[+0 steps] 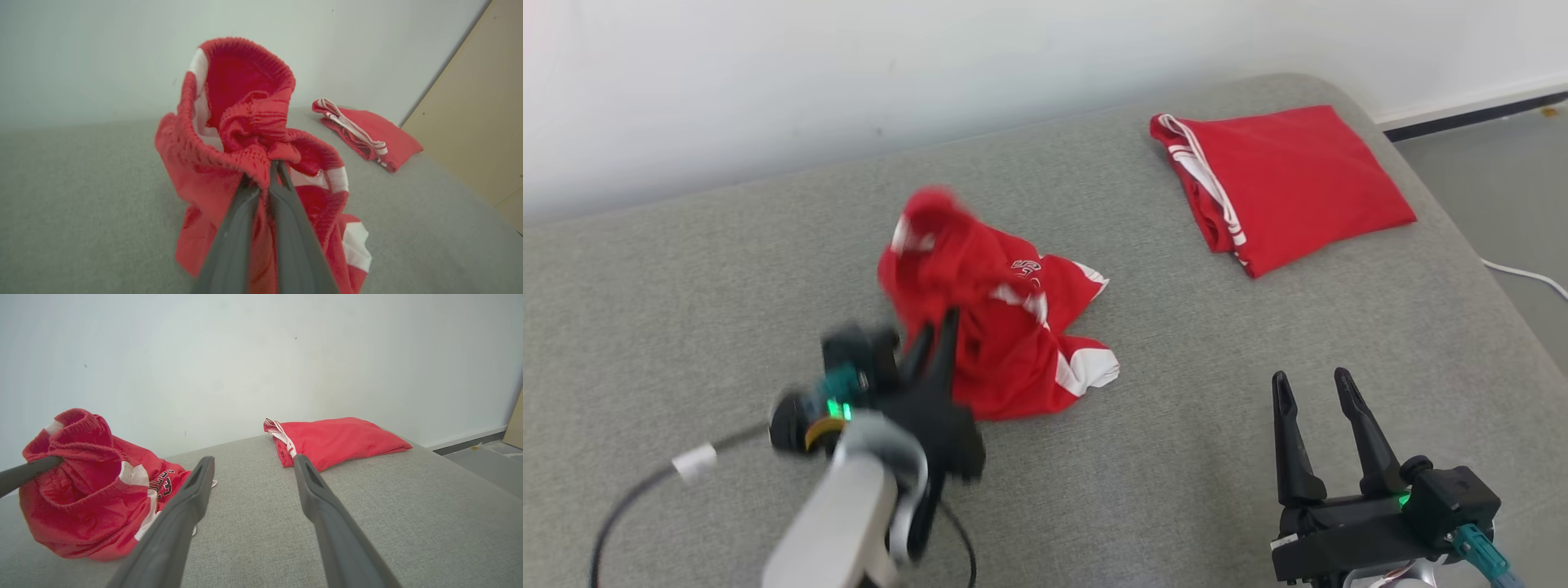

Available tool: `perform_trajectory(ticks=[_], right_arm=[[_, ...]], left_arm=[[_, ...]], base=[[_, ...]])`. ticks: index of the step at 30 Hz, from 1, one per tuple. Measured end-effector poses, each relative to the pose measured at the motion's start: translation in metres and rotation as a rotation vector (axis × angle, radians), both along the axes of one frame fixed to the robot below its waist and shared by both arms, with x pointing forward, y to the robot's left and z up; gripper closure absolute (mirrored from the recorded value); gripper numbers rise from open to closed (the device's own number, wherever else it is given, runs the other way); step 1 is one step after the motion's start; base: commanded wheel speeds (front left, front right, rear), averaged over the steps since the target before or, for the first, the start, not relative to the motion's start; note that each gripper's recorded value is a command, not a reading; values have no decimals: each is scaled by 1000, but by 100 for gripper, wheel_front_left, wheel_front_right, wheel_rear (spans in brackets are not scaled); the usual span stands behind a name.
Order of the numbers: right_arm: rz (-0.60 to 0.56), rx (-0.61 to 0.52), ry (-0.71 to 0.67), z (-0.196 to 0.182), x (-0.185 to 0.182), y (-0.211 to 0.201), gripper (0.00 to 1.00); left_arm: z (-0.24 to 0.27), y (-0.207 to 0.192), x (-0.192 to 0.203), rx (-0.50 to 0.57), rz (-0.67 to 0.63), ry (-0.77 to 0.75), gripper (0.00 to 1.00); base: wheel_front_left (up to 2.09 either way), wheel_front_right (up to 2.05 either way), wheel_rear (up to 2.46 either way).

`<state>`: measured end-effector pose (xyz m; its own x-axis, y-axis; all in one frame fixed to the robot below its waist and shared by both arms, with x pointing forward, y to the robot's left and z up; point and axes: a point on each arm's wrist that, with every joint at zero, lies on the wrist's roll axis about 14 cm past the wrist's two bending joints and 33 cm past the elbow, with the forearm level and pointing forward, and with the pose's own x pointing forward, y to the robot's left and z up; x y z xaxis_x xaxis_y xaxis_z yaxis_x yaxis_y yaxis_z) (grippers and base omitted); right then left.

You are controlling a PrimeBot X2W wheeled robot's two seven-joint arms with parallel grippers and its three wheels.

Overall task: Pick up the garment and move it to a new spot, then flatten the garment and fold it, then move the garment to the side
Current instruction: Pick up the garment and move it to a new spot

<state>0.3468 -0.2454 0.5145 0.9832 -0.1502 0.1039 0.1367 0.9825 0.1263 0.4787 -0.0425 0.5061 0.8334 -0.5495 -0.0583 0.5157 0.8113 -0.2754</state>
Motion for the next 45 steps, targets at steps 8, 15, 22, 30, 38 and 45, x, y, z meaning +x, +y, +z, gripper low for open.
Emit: perform_trajectory(ticks=[8,15,22,30,38,45], right_arm=[[41,2,3,-2,5,12,0],[68,7,-14,2,-2,20,0],[102,13,-38,8,-4,31,0],[133,11,-77,20,-4,41,0],[156,5,-97,26,-3,48,0],[174,6,-101,27,-2,54,0]], left_arm=[[-61,36,-30,77,74,116,0],[-19,46,-31,27,119,-13,0],[17,93,-35,30,238,-139,0],[44,159,-56,101,372,-267,0],[54,207,-81,199,468,-343,0],[42,245,-107,242,564,-320,0]], base=[[0,0,0],[0,0,0],[0,0,0],[0,0,0],[0,0,0],[0,0,0]])
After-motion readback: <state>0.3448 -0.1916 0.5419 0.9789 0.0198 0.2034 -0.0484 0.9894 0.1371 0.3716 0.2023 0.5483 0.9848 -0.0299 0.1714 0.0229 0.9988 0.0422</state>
